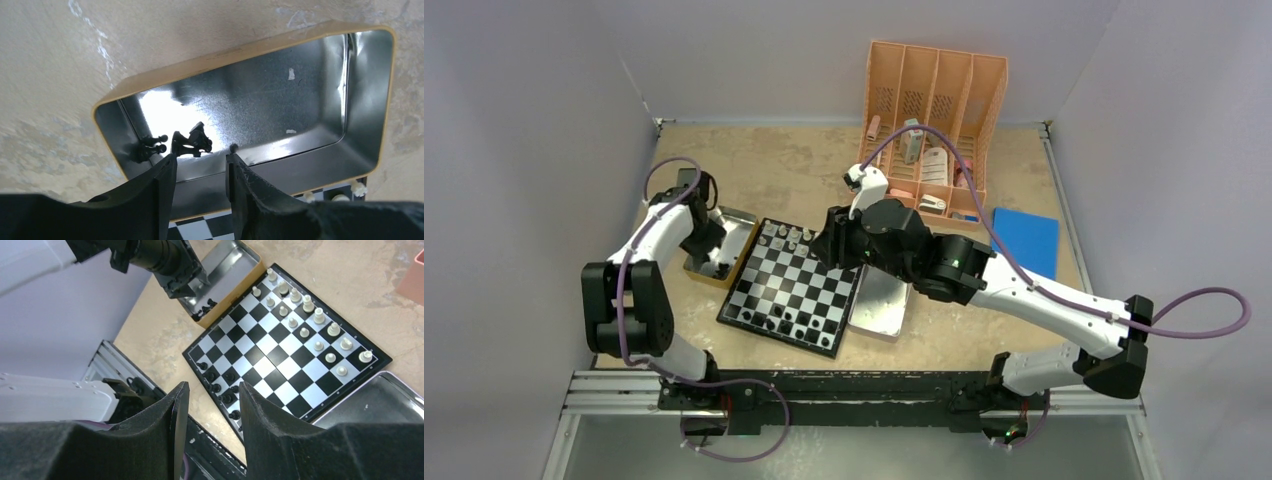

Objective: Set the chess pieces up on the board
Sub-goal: Pick up the chess piece from the storage box.

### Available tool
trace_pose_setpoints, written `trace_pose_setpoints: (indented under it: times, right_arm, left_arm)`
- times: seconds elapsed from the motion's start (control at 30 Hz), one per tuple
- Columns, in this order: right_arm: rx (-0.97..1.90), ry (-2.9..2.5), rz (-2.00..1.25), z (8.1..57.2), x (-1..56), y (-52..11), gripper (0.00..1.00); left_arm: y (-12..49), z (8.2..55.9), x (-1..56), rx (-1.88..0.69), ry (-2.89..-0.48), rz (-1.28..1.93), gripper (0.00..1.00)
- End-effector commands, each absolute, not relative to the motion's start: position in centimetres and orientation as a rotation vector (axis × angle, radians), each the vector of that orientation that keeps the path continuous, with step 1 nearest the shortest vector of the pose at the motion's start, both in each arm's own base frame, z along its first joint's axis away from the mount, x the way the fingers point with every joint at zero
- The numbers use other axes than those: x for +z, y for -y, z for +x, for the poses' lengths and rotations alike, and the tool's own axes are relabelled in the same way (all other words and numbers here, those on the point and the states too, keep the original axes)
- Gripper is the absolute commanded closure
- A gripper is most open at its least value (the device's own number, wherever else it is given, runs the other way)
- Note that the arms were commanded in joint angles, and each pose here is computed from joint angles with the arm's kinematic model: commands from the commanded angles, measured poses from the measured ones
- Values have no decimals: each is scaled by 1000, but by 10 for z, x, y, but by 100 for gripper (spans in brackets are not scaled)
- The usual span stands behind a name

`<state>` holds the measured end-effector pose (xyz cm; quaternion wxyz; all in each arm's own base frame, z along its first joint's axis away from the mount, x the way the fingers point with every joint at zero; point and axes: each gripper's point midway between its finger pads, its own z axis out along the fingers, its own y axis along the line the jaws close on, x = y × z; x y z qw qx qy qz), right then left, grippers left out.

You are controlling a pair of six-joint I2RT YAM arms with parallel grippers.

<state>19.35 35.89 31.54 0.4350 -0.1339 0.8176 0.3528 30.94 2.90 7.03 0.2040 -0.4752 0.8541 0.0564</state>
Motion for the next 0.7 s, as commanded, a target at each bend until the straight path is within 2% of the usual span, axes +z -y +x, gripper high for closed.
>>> trace_pose_setpoints:
  times: [0.0,0.3,0.5,0.67]
  right_arm:
    - [863,-1993,-354,197,333,-359,56]
    - [833,-1981,-359,201,335,-356,56]
    - [825,-1982,-347,200,335,-351,56]
    - [820,-1992,-332,199,335,-346,57]
  left_arm:
    - [-23,317,72,115,-2270,-1624,60]
    - [-21,301,47,206,-2207,-1873,58]
    - [-22,306,40,203,-2171,-1894,56]
    - [-30,306,34,258,-2138,-1915,59]
